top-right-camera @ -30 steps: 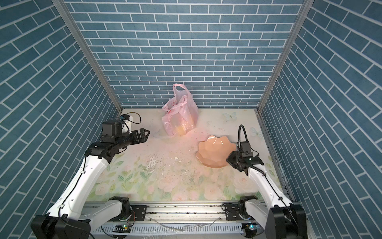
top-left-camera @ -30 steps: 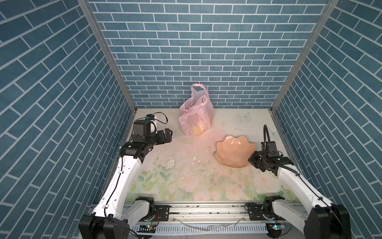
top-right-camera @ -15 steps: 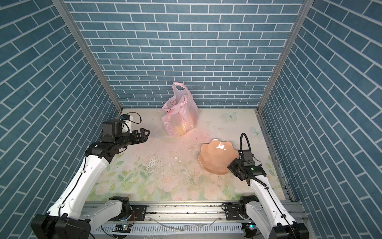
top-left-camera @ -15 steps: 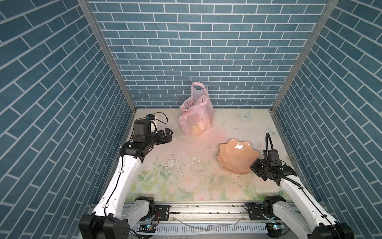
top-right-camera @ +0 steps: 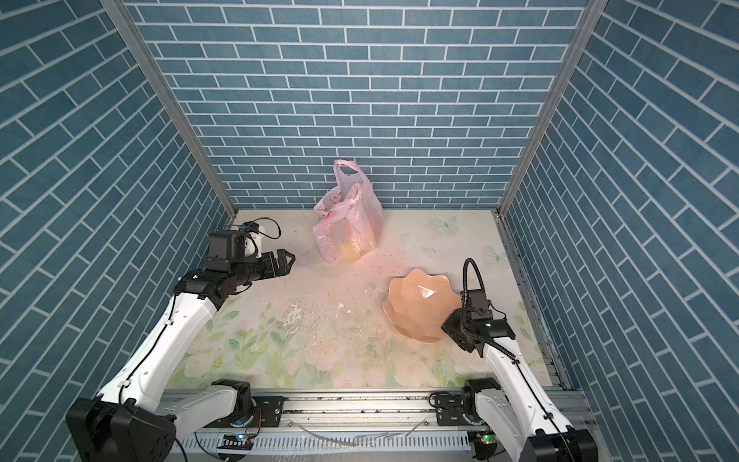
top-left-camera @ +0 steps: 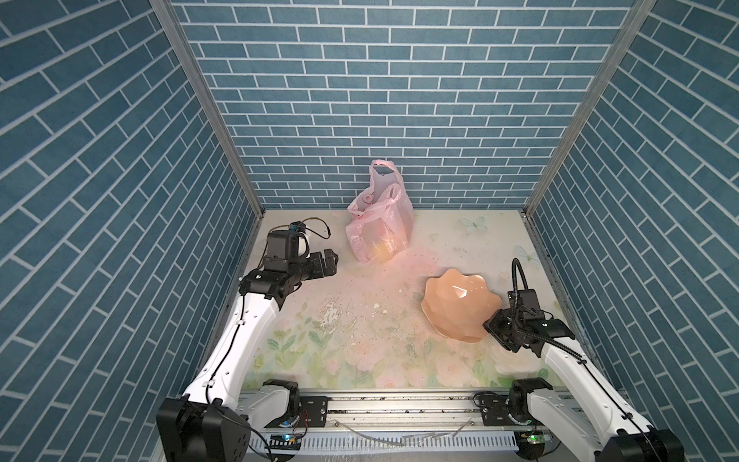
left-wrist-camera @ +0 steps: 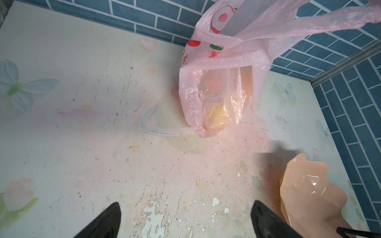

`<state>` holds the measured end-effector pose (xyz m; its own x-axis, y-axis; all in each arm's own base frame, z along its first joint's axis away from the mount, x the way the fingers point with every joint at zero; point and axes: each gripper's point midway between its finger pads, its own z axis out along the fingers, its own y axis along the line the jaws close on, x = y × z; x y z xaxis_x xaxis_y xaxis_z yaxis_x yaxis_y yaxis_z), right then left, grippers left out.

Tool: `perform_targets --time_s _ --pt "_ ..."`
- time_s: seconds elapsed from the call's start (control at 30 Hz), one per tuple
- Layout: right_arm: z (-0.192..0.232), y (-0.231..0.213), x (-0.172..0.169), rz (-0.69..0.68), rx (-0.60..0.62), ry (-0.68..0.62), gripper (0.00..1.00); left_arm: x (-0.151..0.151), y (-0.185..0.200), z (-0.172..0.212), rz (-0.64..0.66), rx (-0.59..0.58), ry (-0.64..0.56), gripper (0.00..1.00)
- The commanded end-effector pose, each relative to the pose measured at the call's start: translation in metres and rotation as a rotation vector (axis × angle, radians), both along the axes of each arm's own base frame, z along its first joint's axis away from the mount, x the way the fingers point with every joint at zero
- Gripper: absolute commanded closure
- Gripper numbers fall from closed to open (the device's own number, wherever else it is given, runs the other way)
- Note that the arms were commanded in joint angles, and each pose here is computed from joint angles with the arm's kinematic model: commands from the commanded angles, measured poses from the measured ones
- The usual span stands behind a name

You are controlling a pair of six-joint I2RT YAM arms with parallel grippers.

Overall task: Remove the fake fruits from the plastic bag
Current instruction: 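Drag the peach bowl nearer the robot with the right gripper, then grasp the pink bag handle with the left gripper and lift it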

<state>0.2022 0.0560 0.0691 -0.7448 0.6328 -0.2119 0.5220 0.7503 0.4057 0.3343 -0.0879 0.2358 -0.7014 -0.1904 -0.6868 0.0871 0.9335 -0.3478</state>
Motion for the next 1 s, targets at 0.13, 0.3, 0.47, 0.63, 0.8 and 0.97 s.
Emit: perform_targets --time_s 0.13,0.3,0.47,0.63,0.8,0.97 --pt "0.058 -0.018 0.024 0.065 -0.168 -0.105 0.45 0.023 -0.021 0.034 -0.051 0.127 -0.049 0.0" --pt "0.084 -0.026 0.047 0.116 -0.271 -0.173 0.43 0.048 -0.06 0.058 -0.118 0.241 -0.109 0.01" --pt "0.099 -0.029 0.064 0.16 -0.333 -0.201 0.42 0.072 -0.105 0.064 -0.183 0.321 -0.189 0.01" --pt "0.103 -0.033 0.067 0.17 -0.368 -0.222 0.4 0.091 -0.141 0.058 -0.25 0.364 -0.244 0.01" --pt "0.108 -0.034 0.068 0.172 -0.377 -0.244 0.38 0.113 -0.167 0.06 -0.268 0.396 -0.348 0.02" --pt "0.117 -0.03 0.071 0.173 -0.356 -0.291 0.38 0.148 -0.176 0.063 -0.215 0.442 -0.461 0.09"
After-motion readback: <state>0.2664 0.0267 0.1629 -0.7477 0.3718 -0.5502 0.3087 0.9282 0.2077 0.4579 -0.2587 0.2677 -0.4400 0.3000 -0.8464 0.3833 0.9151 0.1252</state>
